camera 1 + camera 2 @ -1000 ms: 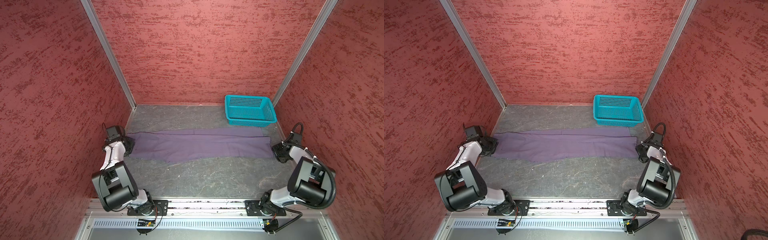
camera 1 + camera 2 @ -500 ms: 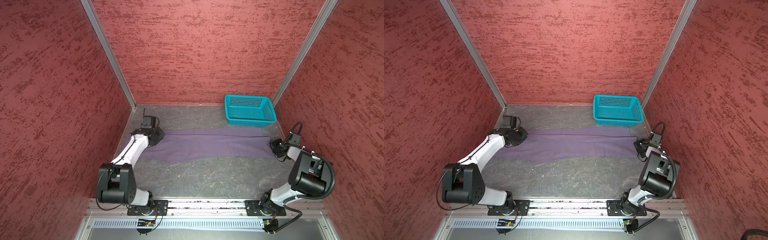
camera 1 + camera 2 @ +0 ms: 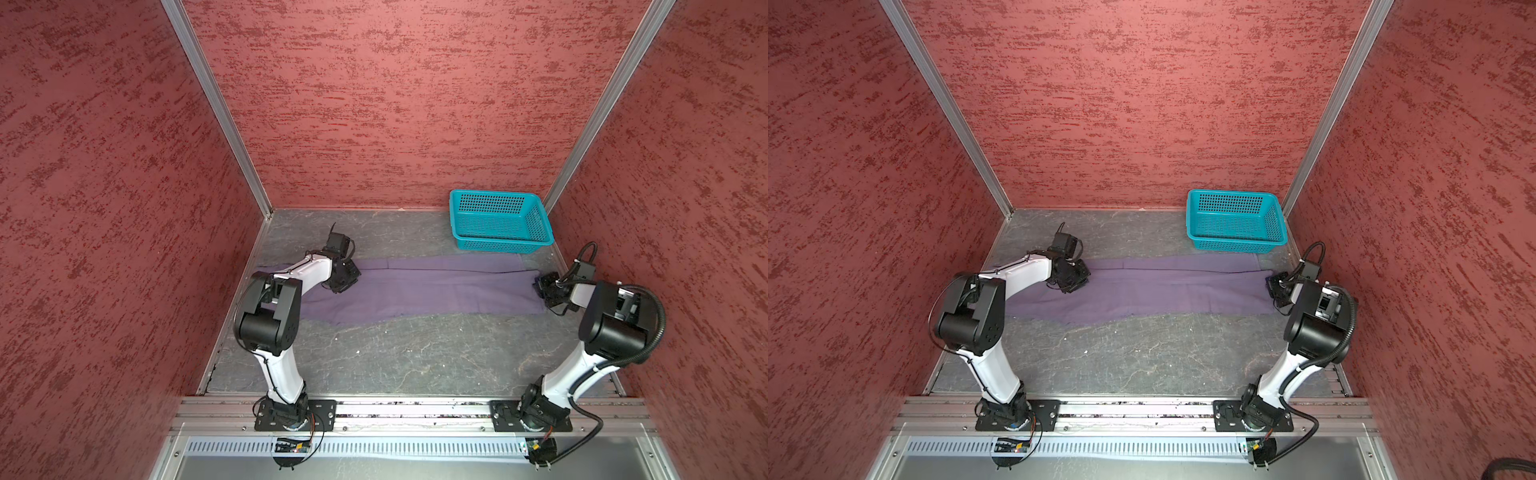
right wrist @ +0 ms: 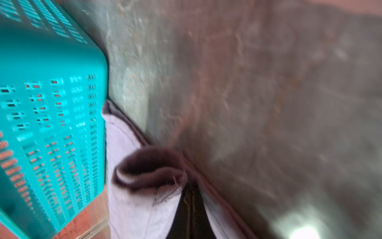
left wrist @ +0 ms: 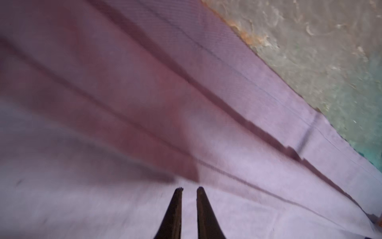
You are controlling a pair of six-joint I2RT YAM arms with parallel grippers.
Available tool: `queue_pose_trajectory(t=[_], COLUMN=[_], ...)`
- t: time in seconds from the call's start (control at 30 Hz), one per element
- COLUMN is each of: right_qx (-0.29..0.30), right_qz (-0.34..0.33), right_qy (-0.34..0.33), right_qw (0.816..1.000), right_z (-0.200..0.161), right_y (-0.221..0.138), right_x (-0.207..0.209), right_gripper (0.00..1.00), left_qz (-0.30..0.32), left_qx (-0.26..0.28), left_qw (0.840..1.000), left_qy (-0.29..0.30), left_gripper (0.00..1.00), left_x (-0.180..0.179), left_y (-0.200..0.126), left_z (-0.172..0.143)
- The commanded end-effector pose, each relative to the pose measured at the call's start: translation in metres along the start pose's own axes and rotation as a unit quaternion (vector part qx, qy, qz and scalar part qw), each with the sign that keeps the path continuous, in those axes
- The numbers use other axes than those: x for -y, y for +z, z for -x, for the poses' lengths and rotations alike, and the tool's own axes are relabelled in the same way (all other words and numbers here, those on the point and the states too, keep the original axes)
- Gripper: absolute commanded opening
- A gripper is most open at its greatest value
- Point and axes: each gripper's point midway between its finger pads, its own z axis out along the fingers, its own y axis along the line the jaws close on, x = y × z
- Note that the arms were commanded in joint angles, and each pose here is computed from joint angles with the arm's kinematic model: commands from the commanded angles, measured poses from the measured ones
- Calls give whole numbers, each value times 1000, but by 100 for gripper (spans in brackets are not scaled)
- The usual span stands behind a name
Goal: Fold and stack the trousers
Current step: Smooth out the trousers at the center of the table.
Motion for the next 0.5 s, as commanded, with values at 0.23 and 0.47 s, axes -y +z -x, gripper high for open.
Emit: queue_pose_trajectory(t=[0.23, 0.47], right_qx=[10, 6], right_qz=[54, 85], right_qy=[8, 2], right_qw=[998, 996], right_z=[46, 53], right_y=[28, 25], right_x=[-64, -97], right_gripper=[0, 0], left_qz=[-56, -94], left_qx=[34, 84], left_qw=[998, 992], left_qy=[-13, 0], left_gripper=[17, 17], left_x=[46, 86], left_y=[14, -24], left_z=[88, 141])
